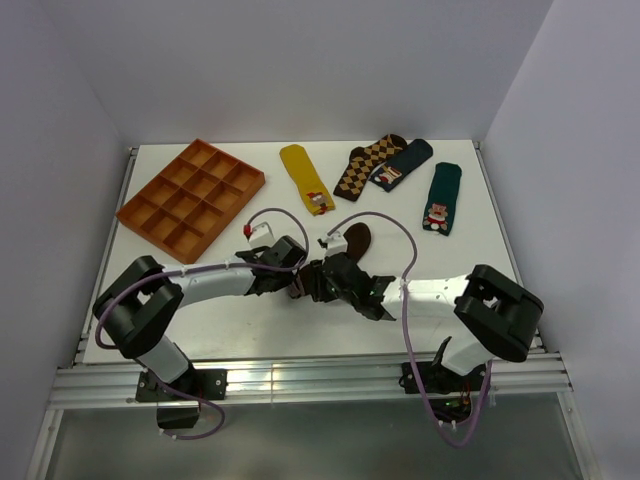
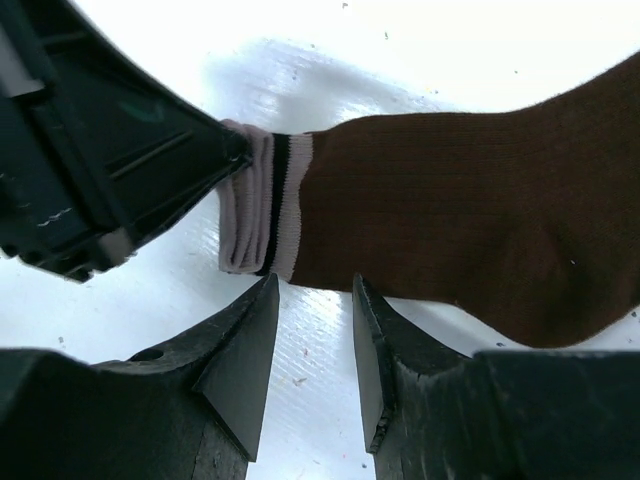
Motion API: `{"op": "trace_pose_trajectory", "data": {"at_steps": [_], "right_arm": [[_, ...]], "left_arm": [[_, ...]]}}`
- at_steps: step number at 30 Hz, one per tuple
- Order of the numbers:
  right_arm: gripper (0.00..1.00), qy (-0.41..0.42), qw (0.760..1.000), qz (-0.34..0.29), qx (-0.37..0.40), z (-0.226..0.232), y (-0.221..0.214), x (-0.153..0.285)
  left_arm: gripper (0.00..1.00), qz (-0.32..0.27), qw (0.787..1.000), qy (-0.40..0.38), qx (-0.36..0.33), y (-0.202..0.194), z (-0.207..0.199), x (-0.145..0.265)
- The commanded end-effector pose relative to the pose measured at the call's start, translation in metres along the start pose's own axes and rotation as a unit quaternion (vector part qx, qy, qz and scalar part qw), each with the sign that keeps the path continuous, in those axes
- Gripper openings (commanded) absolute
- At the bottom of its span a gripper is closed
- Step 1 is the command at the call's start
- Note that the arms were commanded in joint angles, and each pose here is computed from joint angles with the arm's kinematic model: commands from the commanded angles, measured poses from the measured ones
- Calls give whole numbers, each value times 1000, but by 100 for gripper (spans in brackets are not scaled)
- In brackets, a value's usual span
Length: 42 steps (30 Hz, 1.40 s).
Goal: Roll the socks
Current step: Roll the sock at the center of the board.
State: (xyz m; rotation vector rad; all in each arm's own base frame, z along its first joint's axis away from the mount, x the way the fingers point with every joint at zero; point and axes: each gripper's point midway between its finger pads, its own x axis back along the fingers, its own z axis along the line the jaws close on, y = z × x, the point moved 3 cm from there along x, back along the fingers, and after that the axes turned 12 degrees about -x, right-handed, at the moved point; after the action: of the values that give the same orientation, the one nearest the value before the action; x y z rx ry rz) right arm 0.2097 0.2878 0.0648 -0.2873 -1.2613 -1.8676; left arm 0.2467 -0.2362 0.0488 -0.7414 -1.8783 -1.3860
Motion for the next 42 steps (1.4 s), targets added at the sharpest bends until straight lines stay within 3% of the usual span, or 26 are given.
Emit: {"op": "trace_pose_trajectory", "data": {"at_steps": [1, 5, 12, 24, 32, 42], "right_arm": [[43, 34, 999, -39, -9, 9, 11, 3], [45, 73, 995, -72, 7, 18, 8, 4], [51, 67, 986, -137, 66, 18, -8, 12], [54, 0, 963, -204, 175, 42, -19, 4], [55, 2, 967, -199, 158, 39, -24, -2], [57, 52, 981, -185, 14, 26, -10, 15]], "left_arm": [[0, 6, 998, 38, -45, 1, 8, -1], [0, 21, 996, 47, -67, 0, 4, -4], [0, 50, 992, 63, -93, 1, -7, -7], [0, 78, 989, 68, -103, -5, -13, -5], [0, 80, 992, 45, -85, -9, -15, -2], [0, 87, 994, 31, -61, -18, -13, -2]]}}
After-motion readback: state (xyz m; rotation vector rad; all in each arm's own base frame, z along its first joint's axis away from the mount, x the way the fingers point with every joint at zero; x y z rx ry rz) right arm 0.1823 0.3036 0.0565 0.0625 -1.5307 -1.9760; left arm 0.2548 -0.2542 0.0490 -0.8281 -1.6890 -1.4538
